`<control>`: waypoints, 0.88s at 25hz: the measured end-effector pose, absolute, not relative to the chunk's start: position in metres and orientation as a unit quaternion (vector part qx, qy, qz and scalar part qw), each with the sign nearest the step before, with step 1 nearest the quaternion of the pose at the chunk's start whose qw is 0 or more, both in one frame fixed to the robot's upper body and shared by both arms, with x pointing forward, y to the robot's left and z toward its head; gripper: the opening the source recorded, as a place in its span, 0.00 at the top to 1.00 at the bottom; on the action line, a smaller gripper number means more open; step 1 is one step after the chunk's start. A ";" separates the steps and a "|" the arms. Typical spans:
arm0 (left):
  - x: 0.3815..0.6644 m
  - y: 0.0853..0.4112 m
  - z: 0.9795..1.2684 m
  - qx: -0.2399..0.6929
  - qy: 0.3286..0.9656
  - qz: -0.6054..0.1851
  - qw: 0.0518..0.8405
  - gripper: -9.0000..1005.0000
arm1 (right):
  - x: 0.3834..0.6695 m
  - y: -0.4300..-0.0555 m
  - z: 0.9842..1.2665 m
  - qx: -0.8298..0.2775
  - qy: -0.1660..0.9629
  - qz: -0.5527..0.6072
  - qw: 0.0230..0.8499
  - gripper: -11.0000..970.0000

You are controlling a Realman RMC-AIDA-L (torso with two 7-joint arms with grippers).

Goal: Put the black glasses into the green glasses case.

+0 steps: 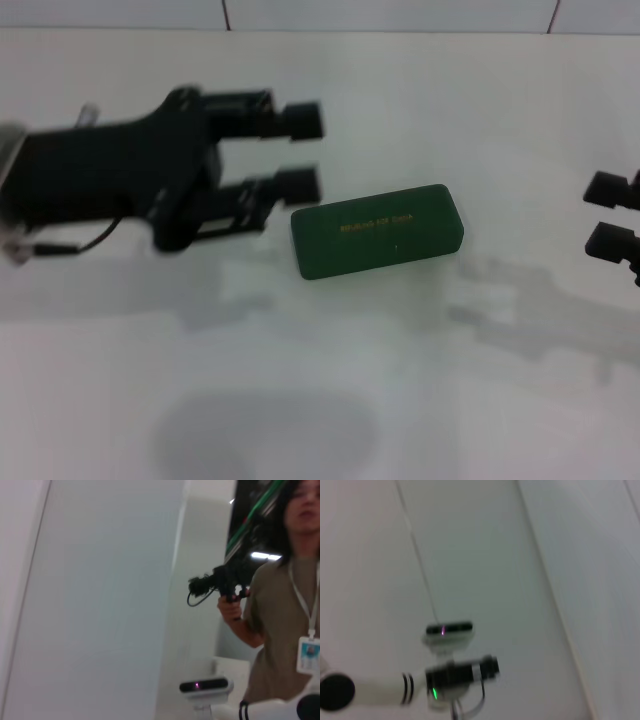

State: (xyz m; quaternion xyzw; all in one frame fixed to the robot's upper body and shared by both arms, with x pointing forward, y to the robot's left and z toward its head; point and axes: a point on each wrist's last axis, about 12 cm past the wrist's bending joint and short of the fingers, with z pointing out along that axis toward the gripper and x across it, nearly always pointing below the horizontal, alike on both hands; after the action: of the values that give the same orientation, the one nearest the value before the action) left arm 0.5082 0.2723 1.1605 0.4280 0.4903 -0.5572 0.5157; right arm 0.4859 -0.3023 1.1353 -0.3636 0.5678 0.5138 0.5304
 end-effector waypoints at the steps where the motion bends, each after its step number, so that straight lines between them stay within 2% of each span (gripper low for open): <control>1: 0.508 0.272 1.161 0.428 0.490 -0.557 0.516 0.60 | 0.488 -0.299 1.137 -0.365 0.559 0.522 0.530 0.63; 2: 0.496 0.281 1.151 0.423 0.504 -0.547 0.517 0.57 | 0.490 -0.295 1.139 -0.369 0.550 0.531 0.529 0.59; 5: 0.488 0.288 1.143 0.428 0.518 -0.537 0.510 0.48 | 0.496 -0.286 1.145 -0.386 0.530 0.546 0.522 0.46; 8: 0.485 0.290 1.139 0.432 0.524 -0.530 0.507 0.38 | 0.501 -0.275 1.153 -0.410 0.504 0.564 0.509 0.39; 11: 0.483 0.291 1.134 0.433 0.527 -0.528 0.507 0.39 | 0.504 -0.268 1.156 -0.423 0.495 0.573 0.498 0.31; 22: 0.479 0.289 1.118 0.419 0.541 -0.529 0.502 0.39 | 0.505 -0.257 1.154 -0.438 0.495 0.581 0.474 0.32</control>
State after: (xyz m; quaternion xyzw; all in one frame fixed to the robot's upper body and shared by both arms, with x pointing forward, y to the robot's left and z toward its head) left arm 0.4787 0.2892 1.1179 0.4188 0.5412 -0.5292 0.5016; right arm 0.5052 -0.2566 1.1538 -0.4382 0.4954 0.5810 0.4743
